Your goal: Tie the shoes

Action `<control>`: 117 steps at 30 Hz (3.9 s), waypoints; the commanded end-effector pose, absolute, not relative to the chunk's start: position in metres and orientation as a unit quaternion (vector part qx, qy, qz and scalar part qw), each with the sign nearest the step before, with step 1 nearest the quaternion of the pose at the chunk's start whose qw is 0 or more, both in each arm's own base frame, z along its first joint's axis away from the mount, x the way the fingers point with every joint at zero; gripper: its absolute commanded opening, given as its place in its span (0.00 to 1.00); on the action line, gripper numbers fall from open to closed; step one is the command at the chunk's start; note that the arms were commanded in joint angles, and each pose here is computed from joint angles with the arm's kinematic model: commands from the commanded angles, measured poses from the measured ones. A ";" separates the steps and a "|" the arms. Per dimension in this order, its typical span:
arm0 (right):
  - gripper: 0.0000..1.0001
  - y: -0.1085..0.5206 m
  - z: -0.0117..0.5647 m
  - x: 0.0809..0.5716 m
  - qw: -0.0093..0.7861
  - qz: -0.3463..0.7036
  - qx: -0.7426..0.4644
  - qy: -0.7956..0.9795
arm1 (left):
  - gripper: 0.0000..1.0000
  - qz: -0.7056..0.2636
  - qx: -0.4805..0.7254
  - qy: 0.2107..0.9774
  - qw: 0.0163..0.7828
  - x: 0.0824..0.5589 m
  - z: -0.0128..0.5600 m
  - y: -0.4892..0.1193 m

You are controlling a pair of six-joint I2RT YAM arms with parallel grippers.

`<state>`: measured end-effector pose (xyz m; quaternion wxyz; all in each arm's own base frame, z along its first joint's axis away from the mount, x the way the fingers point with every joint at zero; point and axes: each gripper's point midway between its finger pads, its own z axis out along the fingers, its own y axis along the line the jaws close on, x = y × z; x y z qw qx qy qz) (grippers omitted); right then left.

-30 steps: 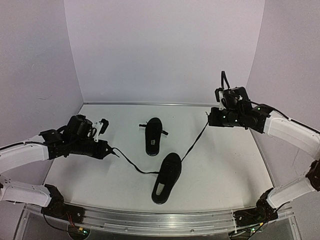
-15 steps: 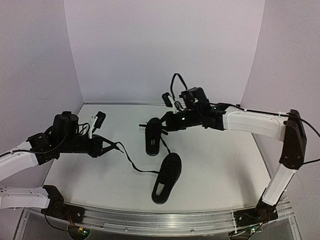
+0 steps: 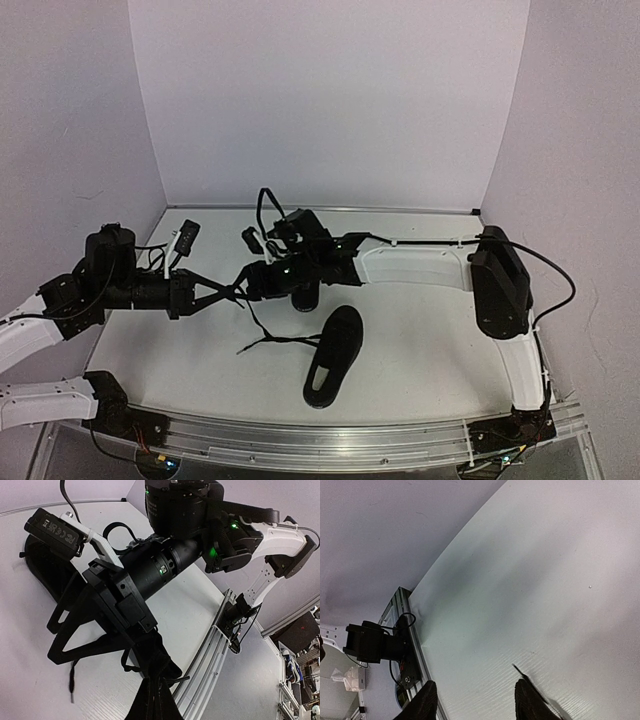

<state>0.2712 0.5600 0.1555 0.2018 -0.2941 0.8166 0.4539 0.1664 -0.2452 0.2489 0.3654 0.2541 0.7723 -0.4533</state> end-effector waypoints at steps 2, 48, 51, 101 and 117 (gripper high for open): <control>0.62 0.512 0.197 0.295 0.239 0.443 -0.274 0.820 | 0.00 -0.465 0.261 0.769 0.354 0.167 0.248 -0.253; 0.23 0.374 0.058 0.238 0.112 0.203 -0.344 0.910 | 0.00 -0.374 0.229 0.839 0.322 0.268 0.181 -0.308; 0.11 0.379 0.064 0.231 0.111 0.215 -0.356 0.903 | 0.00 -0.373 0.229 0.842 0.316 0.270 0.176 -0.311; 0.00 0.391 0.123 0.230 0.214 0.282 -0.366 0.861 | 0.00 -0.591 0.368 0.715 0.058 0.171 0.112 -0.408; 0.29 0.372 0.131 0.212 0.177 0.321 -0.294 0.883 | 0.00 -0.626 0.358 0.691 0.052 0.170 0.112 -0.426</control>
